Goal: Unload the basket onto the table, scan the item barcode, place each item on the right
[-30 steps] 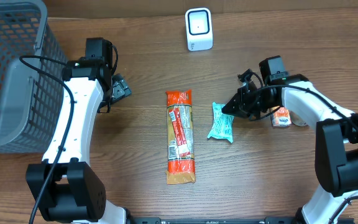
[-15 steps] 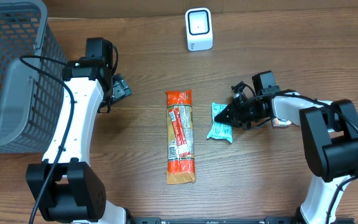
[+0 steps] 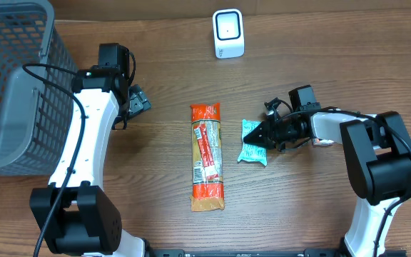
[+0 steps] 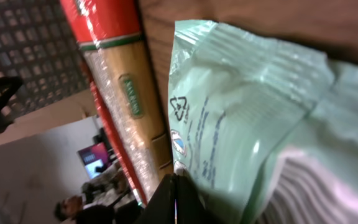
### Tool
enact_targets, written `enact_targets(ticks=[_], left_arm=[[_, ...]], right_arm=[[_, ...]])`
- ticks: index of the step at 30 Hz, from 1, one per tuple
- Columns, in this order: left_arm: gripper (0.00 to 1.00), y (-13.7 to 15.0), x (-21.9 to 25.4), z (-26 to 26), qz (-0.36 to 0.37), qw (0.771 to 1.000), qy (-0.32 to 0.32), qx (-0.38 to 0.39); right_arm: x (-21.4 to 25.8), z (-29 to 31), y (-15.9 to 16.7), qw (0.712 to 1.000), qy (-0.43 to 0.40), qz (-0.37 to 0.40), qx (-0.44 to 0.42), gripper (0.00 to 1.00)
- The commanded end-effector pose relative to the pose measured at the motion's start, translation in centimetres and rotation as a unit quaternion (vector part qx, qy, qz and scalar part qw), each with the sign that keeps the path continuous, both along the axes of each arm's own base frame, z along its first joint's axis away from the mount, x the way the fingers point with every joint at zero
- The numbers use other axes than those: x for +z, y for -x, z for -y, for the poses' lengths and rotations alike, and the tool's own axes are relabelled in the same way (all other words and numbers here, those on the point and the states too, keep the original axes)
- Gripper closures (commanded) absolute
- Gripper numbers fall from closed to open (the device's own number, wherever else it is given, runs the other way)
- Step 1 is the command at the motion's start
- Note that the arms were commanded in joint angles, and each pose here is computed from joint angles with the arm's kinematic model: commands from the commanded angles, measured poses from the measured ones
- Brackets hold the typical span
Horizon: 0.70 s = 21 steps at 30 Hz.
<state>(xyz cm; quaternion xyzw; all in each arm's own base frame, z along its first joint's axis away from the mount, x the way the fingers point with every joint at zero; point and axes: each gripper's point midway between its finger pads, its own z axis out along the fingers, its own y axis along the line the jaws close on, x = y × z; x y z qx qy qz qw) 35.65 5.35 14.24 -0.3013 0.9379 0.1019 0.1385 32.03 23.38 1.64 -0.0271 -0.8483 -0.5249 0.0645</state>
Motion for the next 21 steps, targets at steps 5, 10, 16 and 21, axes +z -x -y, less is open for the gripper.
enact_targets(ticks=[5,10,16,21], left_arm=[[0.00,-0.3,1.2,0.0,0.015,1.000,-0.008,-0.007],[0.00,-0.3,1.2,0.0,0.015,1.000,-0.008,-0.007],[0.00,-0.3,1.2,0.0,0.015,1.000,-0.008,-0.007],[0.00,-0.3,1.2,0.0,0.015,1.000,-0.008,-0.007]], right_arm=[[4.6,-1.7,-0.3,0.996,-0.065,0.052,0.037,0.96],[1.6,-2.0,0.0,0.997,0.035,0.061,0.030,0.96],[-2.0,-1.5,0.4,0.987,0.154,0.040,-0.003,0.96],[-3.0,-1.3,0.2,0.986,0.164,0.035,-0.017,0.96]])
